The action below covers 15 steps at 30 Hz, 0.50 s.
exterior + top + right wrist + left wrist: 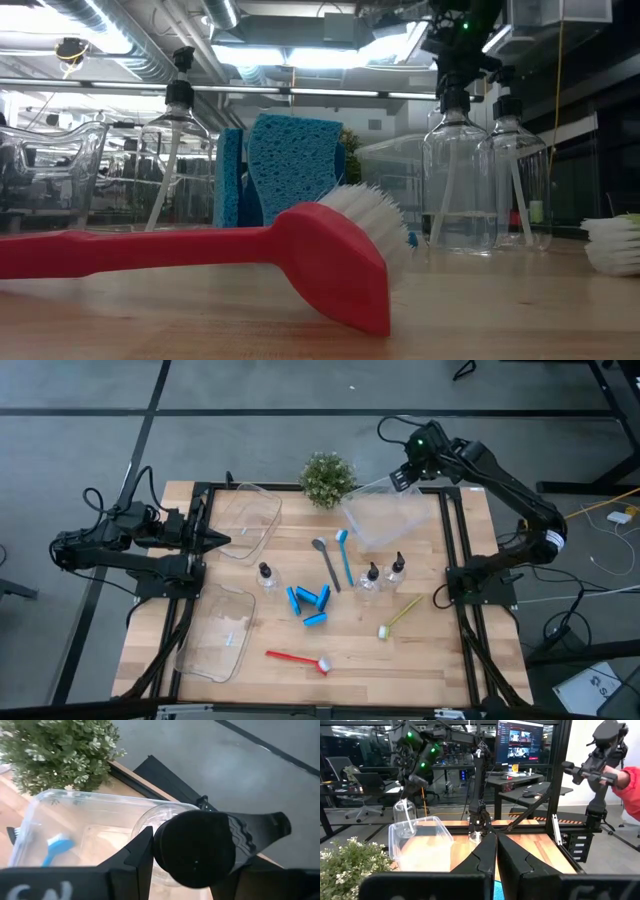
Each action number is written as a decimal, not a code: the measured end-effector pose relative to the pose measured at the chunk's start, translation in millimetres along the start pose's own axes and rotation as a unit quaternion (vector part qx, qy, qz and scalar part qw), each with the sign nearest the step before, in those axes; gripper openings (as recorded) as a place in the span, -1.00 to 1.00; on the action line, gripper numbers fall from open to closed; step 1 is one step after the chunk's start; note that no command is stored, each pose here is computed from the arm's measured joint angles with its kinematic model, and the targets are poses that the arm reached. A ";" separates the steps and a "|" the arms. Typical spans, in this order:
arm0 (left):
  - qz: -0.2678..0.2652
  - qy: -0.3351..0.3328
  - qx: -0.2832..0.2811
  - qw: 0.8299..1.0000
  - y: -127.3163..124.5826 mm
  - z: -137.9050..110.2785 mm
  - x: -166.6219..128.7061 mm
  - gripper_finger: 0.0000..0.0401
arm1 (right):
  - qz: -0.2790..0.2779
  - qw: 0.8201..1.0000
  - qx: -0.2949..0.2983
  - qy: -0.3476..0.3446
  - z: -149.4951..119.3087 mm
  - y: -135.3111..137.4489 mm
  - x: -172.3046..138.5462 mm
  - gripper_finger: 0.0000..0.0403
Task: Pick & Place Kitchen Sink Supplies
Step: Put the soap dispenser into the white bin
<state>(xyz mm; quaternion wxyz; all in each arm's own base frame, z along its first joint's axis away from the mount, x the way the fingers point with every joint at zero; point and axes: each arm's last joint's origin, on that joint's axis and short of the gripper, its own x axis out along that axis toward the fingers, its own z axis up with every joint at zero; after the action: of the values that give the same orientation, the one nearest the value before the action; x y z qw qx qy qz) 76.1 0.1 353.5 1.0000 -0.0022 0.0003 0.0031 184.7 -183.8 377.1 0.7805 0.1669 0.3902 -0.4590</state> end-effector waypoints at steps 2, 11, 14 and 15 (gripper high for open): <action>0.000 0.000 0.000 1.000 0.0 0.0 -0.1 -0.95 | 0.000 1.000 -0.002 0.005 -4.1 0.0 9.9 -0.31; 0.000 0.000 0.000 1.000 0.0 0.0 0.0 -0.95 | 0.020 1.000 -0.009 0.010 -22.2 2.1 47.7 -0.31; 0.000 0.000 0.000 1.000 0.0 0.0 -0.1 -0.96 | 0.018 1.000 -0.009 0.013 -27.5 2.5 55.9 -0.30; 0.000 0.000 0.000 1.000 0.0 0.0 0.0 -0.96 | 0.018 1.000 -0.008 0.013 -29.6 2.9 59.0 -0.28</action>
<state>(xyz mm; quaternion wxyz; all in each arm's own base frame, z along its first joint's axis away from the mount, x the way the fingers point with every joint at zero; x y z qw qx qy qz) 76.1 0.2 353.5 1.0000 -0.0022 0.0002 0.0032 189.8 -198.5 312.9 0.7851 0.1731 0.4009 -0.4393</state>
